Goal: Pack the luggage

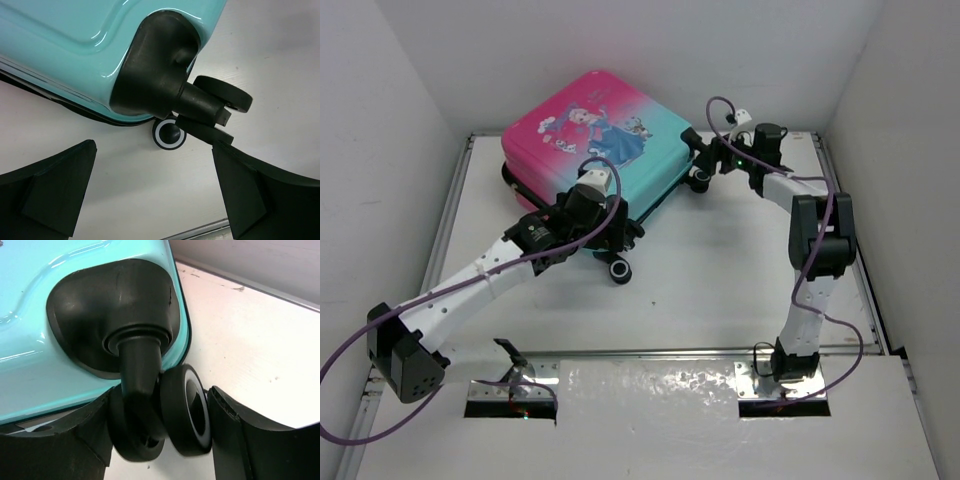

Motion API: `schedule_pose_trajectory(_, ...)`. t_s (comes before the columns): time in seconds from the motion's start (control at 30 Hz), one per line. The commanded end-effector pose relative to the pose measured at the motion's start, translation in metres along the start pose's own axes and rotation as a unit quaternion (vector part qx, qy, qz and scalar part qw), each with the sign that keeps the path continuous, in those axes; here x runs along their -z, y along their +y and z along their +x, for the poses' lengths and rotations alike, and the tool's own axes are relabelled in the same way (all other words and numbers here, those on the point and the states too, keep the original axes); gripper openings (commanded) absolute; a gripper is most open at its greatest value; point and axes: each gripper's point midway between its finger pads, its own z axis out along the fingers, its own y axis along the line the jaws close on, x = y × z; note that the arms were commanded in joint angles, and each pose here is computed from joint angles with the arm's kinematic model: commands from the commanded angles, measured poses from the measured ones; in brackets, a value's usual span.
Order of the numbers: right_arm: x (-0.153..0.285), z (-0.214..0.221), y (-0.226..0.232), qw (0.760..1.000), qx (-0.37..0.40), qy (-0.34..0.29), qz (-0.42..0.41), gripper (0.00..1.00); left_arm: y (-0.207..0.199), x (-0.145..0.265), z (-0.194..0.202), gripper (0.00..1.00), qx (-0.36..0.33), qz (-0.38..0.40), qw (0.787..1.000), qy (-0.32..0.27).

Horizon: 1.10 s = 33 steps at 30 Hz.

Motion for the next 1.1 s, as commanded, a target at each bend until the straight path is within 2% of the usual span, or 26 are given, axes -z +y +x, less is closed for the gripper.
schedule_pose_trajectory(0.0,0.025,-0.125,0.060,0.981,0.085,-0.170,-0.032,0.00,0.000,0.005,-0.013,1.00,0.004,0.004,0.999,-0.034)
schedule_pose_trajectory(0.1,0.036,-0.162,0.080,0.971,0.102,-0.214,-0.041,0.00,0.000,0.005,-0.013,1.00,0.005,0.006,0.999,-0.036)
schedule_pose_trajectory(0.27,0.025,-0.185,0.102,0.966,0.119,-0.222,-0.059,0.00,0.000,0.010,-0.013,1.00,0.009,0.014,0.999,-0.045)
schedule_pose_trajectory(0.33,0.012,-0.183,0.099,0.969,0.124,-0.206,-0.055,0.00,0.000,0.013,-0.013,1.00,0.011,0.019,0.999,-0.048)
schedule_pose_trajectory(0.4,-0.007,-0.173,0.094,0.975,0.124,-0.178,-0.057,0.00,-0.001,0.014,-0.013,1.00,0.012,0.021,0.998,-0.050)
schedule_pose_trajectory(0.43,-0.032,-0.137,0.080,0.984,0.107,-0.130,-0.053,0.00,-0.001,0.014,-0.013,1.00,0.011,0.022,0.998,-0.049)
schedule_pose_trajectory(0.47,-0.040,-0.139,0.076,0.985,0.107,-0.129,-0.049,0.00,-0.001,0.014,-0.012,1.00,0.010,0.022,0.999,-0.048)
schedule_pose_trajectory(0.53,-0.049,-0.111,0.062,0.989,0.084,-0.117,-0.032,0.00,0.001,0.014,-0.012,1.00,0.008,0.019,0.999,-0.048)
schedule_pose_trajectory(0.6,-0.044,-0.106,0.062,0.989,0.080,-0.124,-0.023,0.00,0.002,0.013,-0.011,1.00,0.005,0.017,0.999,-0.048)
schedule_pose_trajectory(0.63,-0.035,-0.107,0.066,0.988,0.078,-0.130,-0.020,0.05,0.003,0.012,-0.010,1.00,0.004,0.014,0.999,-0.045)
schedule_pose_trajectory(0.67,-0.029,-0.110,0.068,0.988,0.074,-0.135,-0.015,0.37,0.003,0.011,-0.010,1.00,0.005,0.012,0.999,-0.044)
schedule_pose_trajectory(0.7,-0.023,-0.112,0.074,0.988,0.073,-0.137,-0.016,0.42,0.004,0.011,-0.009,1.00,0.006,0.009,0.999,-0.044)
schedule_pose_trajectory(0.73,-0.015,-0.096,0.078,0.990,0.056,-0.128,-0.014,0.45,0.005,0.010,-0.009,1.00,0.010,0.006,0.999,-0.045)
schedule_pose_trajectory(0.77,0.007,-0.120,0.095,0.985,0.069,-0.155,-0.017,0.58,0.005,0.009,-0.011,1.00,0.019,0.004,0.999,-0.047)
schedule_pose_trajectory(0.8,0.018,-0.119,0.101,0.985,0.069,-0.161,-0.007,0.63,0.004,0.008,-0.013,1.00,0.028,0.005,0.998,-0.051)
schedule_pose_trajectory(0.83,0.029,-0.093,0.105,0.987,0.061,-0.151,0.006,0.67,0.005,0.006,-0.016,1.00,0.037,-0.003,0.998,-0.052)
schedule_pose_trajectory(0.87,0.053,-0.114,0.119,0.981,0.078,-0.177,0.016,0.71,0.005,0.005,-0.019,1.00,0.063,-0.012,0.997,-0.053)
schedule_pose_trajectory(0.9,0.061,-0.110,0.116,0.980,0.071,-0.178,0.057,0.83,0.006,0.004,-0.018,1.00,0.074,-0.019,0.996,-0.046)
schedule_pose_trajectory(0.93,0.066,-0.079,0.113,0.986,0.050,-0.138,0.077,0.84,0.007,0.003,-0.024,1.00,0.088,-0.030,0.994,-0.051)
schedule_pose_trajectory(1.0,0.081,-0.069,0.125,0.986,0.038,-0.125,0.105,0.87,0.004,0.002,-0.029,1.00,0.135,-0.038,0.988,-0.057)
schedule_pose_trajectory(1.03,0.081,-0.034,0.130,0.991,0.025,-0.088,0.101,0.88,0.001,0.001,-0.031,1.00,0.148,-0.034,0.987,-0.059)
schedule_pose_trajectory(1.07,0.080,-0.021,0.140,0.993,0.023,-0.073,0.091,0.89,-0.003,0.001,-0.033,1.00,0.169,-0.031,0.983,-0.059)
